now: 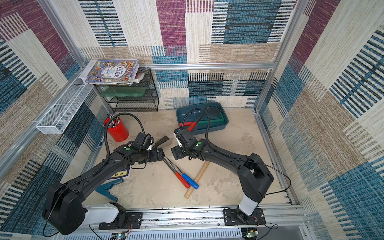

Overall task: Put the small hoe into the storage box
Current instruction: Pick up the hoe from the center of the board.

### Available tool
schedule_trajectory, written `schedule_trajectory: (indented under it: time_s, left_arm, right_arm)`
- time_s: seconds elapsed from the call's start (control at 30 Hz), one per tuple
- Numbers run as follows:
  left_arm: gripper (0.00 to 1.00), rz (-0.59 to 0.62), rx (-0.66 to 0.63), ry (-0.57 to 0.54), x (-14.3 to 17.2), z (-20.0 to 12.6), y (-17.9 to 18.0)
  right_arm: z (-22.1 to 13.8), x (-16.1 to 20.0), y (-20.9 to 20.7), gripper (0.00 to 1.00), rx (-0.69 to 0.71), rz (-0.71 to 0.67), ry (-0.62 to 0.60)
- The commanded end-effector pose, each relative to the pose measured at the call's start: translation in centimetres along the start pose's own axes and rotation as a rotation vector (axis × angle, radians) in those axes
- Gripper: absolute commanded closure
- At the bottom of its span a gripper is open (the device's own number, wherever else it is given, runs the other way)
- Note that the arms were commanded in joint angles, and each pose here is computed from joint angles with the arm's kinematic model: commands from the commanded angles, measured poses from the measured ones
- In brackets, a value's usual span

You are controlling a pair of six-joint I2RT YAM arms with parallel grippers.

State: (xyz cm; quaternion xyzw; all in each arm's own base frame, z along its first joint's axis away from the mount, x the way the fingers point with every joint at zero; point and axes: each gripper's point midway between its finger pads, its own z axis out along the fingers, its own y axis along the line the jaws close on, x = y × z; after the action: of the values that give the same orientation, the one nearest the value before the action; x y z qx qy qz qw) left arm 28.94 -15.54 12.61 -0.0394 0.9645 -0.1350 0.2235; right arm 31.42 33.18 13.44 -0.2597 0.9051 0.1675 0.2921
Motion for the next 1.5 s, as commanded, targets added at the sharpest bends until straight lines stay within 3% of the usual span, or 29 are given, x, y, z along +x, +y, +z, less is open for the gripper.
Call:
schedule_trajectory:
  time_s: [0.0,0.6,0.97,1.47]
  left_arm:
    - [0.00,-0.007,-0.020,0.001,0.6,-0.5,0.7]
    - [0.00,-0.057,-0.111,-0.041,1.3,-1.5,3.4]
    - [0.00,-0.050,-0.083,-0.066,-1.0,-1.7,2.4]
    - [0.01,-0.069,-0.088,-0.037,-0.8,-1.5,3.3]
  right_arm:
    - [0.7,0.3,1.1,0.16,-0.031,-0.032,0.029]
    - [4.4,1.4,4.5,0.22,-0.074,-0.171,0.137]
    - [6.3,1.1,4.7,0.28,-0.075,-0.176,0.168]
    - [7.7,1.9,4.7,0.33,-0.085,-0.165,0.205]
